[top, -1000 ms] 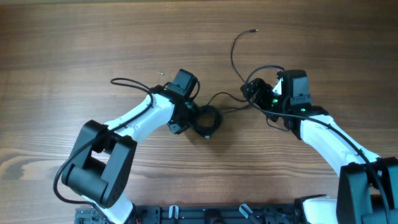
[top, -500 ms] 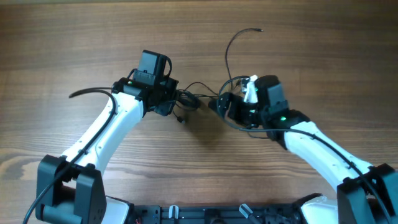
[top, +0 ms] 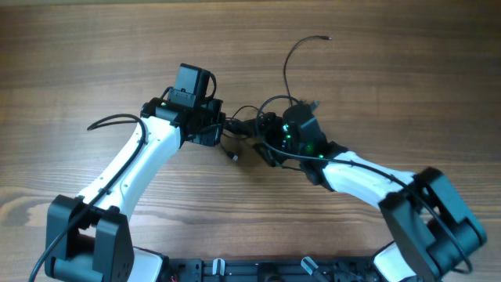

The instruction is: Untangle cables

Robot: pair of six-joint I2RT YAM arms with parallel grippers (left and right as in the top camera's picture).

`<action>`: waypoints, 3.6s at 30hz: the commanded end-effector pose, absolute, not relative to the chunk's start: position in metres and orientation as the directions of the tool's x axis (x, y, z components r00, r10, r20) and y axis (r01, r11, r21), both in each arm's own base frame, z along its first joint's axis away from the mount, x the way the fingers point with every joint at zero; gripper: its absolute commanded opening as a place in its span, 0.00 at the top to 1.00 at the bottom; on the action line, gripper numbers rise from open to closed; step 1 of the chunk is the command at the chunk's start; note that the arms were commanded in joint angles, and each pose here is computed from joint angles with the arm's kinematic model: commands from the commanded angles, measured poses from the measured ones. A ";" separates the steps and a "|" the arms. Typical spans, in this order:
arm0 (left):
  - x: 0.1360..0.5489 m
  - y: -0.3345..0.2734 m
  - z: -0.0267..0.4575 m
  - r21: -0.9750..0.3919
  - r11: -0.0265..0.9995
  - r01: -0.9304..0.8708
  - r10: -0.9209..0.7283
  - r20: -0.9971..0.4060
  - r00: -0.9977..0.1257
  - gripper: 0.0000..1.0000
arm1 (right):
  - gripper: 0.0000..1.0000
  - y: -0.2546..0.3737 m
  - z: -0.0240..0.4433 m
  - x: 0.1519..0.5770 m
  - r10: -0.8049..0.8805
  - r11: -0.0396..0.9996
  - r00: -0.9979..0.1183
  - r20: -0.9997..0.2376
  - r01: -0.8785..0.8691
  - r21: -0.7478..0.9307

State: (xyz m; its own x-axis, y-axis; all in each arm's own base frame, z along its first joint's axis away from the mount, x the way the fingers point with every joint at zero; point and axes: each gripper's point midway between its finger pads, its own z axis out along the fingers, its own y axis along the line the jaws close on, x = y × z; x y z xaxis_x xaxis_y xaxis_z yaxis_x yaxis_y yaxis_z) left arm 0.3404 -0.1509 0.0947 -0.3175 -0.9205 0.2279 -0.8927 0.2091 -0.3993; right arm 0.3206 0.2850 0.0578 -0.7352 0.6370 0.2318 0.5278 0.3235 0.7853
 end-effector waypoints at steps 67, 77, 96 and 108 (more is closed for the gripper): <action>0.350 -0.126 0.141 -0.539 0.841 -0.041 -0.239 -0.301 -0.923 0.28 | 0.96 0.271 0.148 0.305 -0.024 0.093 -0.877 -0.480 -0.480 0.872; 0.371 -0.177 0.157 -0.577 0.800 0.164 -0.139 -0.444 -0.885 0.22 | 0.96 0.271 0.152 0.291 -0.089 0.032 -0.876 -0.474 -0.478 0.878; 0.339 -0.121 0.132 -0.658 0.638 -0.400 -0.488 0.057 -0.871 0.40 | 0.96 0.271 0.152 0.291 -0.088 0.032 -0.876 -0.475 -0.479 0.877; 0.350 -0.185 0.120 -0.816 0.478 -0.324 -0.293 0.199 -0.935 0.26 | 0.95 0.271 0.152 0.291 -0.089 0.032 -0.877 -0.473 -0.477 0.878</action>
